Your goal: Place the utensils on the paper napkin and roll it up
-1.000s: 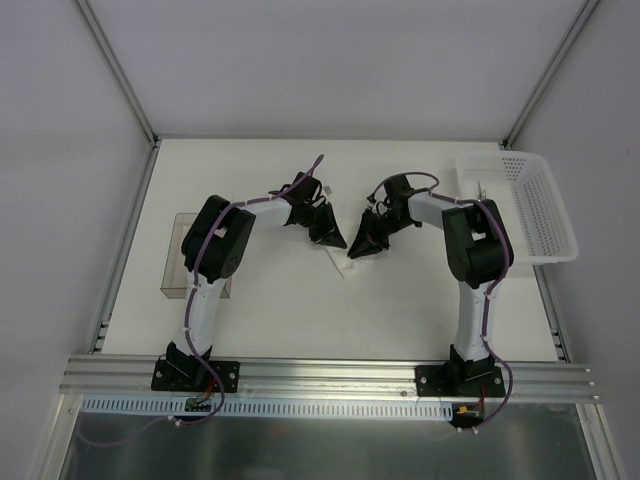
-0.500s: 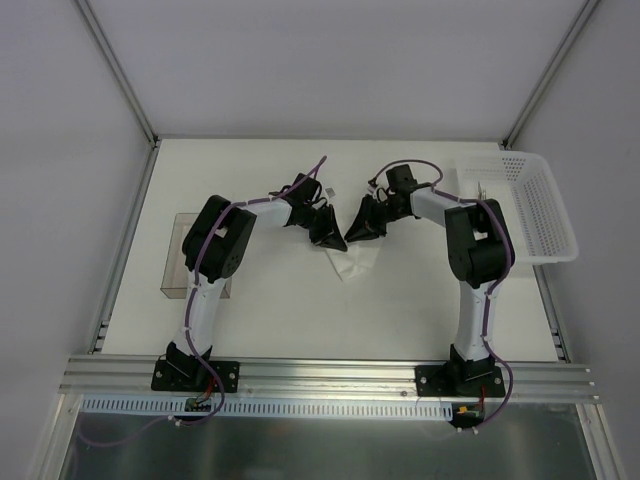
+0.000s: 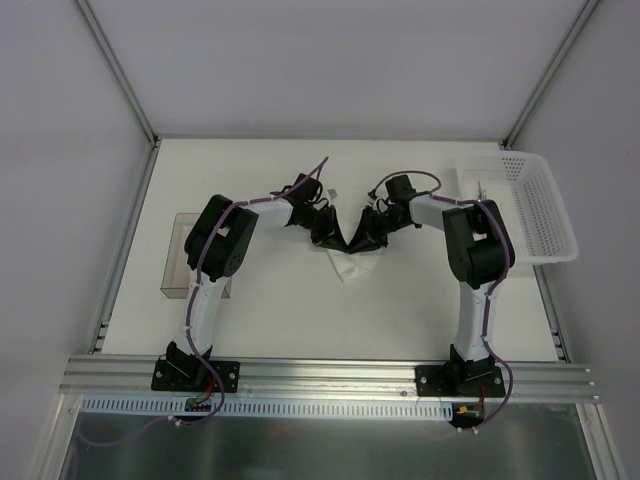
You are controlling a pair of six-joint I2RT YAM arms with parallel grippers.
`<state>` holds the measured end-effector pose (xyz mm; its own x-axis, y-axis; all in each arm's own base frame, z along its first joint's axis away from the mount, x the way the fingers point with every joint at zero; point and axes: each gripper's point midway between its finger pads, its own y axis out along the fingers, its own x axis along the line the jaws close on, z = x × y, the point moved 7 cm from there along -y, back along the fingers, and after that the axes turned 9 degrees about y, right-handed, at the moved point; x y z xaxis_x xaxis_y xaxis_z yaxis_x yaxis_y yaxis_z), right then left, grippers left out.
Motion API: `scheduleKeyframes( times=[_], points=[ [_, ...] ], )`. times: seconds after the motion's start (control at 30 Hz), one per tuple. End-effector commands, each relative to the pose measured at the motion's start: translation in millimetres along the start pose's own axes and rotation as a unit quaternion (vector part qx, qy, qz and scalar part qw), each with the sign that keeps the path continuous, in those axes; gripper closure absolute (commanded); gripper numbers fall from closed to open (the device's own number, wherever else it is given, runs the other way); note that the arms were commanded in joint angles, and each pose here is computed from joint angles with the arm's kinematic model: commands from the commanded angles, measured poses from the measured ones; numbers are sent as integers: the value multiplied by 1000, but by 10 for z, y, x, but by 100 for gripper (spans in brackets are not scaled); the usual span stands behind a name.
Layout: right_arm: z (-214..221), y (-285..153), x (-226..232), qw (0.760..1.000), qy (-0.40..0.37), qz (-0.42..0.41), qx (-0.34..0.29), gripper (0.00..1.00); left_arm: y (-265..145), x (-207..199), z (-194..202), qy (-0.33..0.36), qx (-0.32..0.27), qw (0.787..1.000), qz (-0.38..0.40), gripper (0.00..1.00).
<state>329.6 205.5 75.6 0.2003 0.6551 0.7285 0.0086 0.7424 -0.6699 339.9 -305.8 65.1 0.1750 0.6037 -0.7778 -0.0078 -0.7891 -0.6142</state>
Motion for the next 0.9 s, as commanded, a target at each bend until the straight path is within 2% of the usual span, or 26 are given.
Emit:
scheduleKeyframes(
  times=[0.0,0.27,0.57,0.7,0.87],
  points=[
    [119,-133,136,999,-34,-20,0,83,74,139,53,-13,17,1000,-22,100],
    [276,-97,65,999,-30,-14,21,85,50,139,18,-17,13,1000,-20,100],
    [220,76,-130,999,25,28,31,87,-25,17,-55,-5,-3,1000,-16,100],
    [215,78,-182,998,44,37,32,88,-285,-262,-175,26,-55,998,-23,100],
    [220,111,-244,995,78,39,41,89,-603,-544,-258,31,-124,992,10,97]
  ],
)
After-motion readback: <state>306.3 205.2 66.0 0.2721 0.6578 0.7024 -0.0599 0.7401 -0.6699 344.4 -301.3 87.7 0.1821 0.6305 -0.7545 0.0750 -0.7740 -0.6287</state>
